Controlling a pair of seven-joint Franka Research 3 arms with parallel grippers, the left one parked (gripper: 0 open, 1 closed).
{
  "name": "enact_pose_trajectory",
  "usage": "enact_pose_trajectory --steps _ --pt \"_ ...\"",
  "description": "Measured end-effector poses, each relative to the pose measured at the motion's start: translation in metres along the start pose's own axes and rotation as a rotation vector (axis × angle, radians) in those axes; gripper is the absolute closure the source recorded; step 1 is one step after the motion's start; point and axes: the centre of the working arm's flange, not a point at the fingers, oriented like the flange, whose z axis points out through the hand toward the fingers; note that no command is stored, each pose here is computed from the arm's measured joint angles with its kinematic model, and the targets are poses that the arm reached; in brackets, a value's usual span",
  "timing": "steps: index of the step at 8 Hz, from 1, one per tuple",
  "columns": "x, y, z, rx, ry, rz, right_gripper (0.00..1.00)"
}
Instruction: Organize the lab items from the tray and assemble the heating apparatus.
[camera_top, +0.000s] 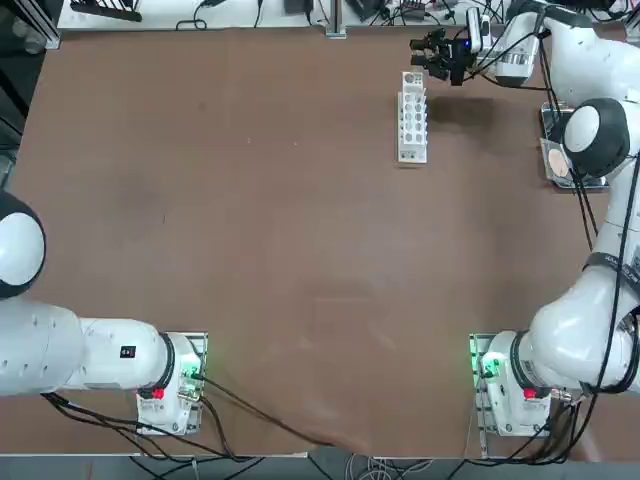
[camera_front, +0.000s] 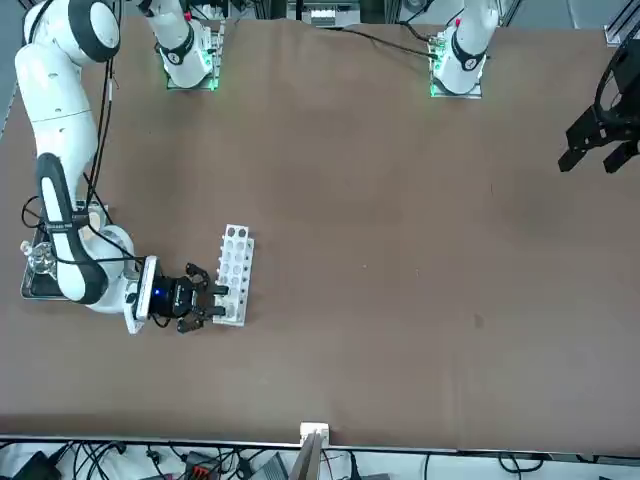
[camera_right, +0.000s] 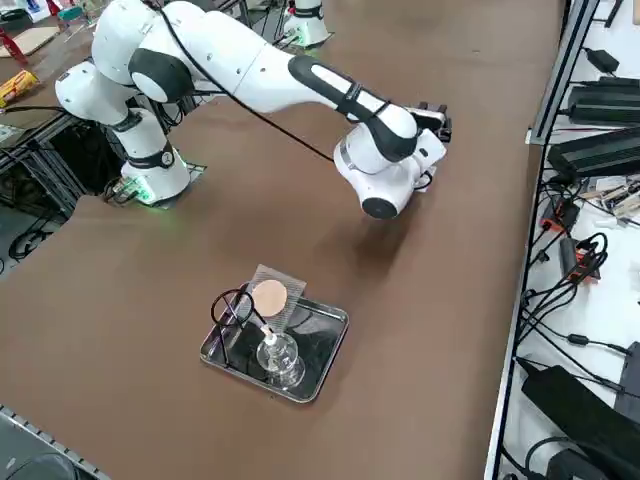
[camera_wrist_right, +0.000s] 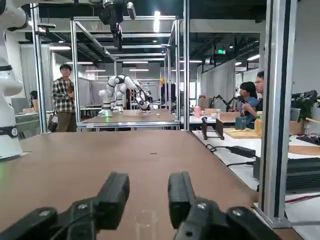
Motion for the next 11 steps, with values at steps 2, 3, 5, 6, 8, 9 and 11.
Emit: enact_pose_trajectory --steps 2,3,5,6,8,9,11 --pt "0.005 0.003 -0.007 -0.007 -0.004 0.020 0.05" --pt "0.017 0.008 -0.011 0.002 -0.026 0.033 0.02" --pt "0.076 0.021 -0.040 0.024 -0.159 0.084 0.02" --pt "0.105 0.023 -0.062 0.011 -0.223 0.112 0.02" --pt "0.145 0.022 -0.104 -0.027 -0.324 0.143 0.03" --pt "0.150 0.019 -0.127 -0.037 -0.384 0.169 0.04" --pt "0.147 0.009 -0.187 -0.057 -0.501 0.206 0.04"
